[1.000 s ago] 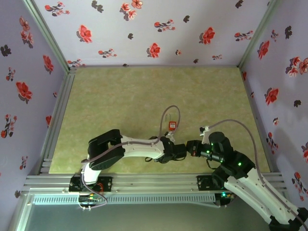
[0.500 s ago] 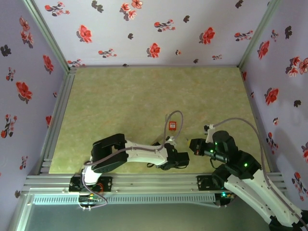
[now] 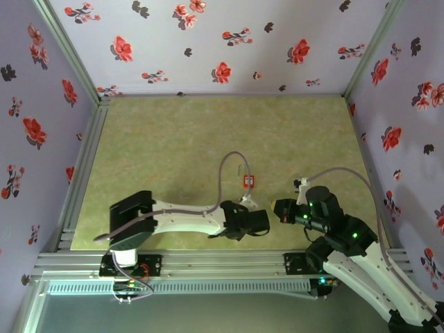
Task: Unlock with the key
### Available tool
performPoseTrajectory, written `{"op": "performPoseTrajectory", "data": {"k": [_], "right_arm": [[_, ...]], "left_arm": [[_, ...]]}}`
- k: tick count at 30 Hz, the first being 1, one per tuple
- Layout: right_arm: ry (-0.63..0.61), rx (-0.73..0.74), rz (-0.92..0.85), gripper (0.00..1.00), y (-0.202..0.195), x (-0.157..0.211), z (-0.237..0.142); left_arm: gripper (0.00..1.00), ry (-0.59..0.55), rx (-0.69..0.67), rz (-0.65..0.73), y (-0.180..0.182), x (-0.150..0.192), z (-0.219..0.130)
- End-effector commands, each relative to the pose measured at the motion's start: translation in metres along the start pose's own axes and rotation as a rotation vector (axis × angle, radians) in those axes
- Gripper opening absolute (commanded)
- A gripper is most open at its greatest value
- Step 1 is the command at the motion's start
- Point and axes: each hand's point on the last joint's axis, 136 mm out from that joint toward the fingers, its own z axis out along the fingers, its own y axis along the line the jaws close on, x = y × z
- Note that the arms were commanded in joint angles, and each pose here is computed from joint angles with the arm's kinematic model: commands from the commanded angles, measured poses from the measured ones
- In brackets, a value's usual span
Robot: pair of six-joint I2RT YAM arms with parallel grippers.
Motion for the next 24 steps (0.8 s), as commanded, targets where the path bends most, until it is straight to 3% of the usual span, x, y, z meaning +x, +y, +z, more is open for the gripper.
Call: {"op": "performPoseTrajectory", "data": {"k": [1,4,8,24], "right_arm": [[-0.026,-0.006,-0.025,0.01,0.005,-0.008,-0.007],[-0.024,-0.006,-0.025,0.01,0.005,-0.007,-0.007],[-0.014,-0.006,-0.022,0.01,0.004,-0.005,-0.005],[0.003,-0.011,-0.004,0.01,0.003,-0.002,0.002]], "left_arm": [[0.71,0.025,0.132,-0.097,0.012,-0.003,-0.005],[0.76,0.048,0.208,-0.048,0.018,-0.001,-0.004],[0.80,0.123,0.214,0.058,0.030,0.011,0.010],[0.80,0.245,0.341,0.224,0.020,0.022,0.049]]}}
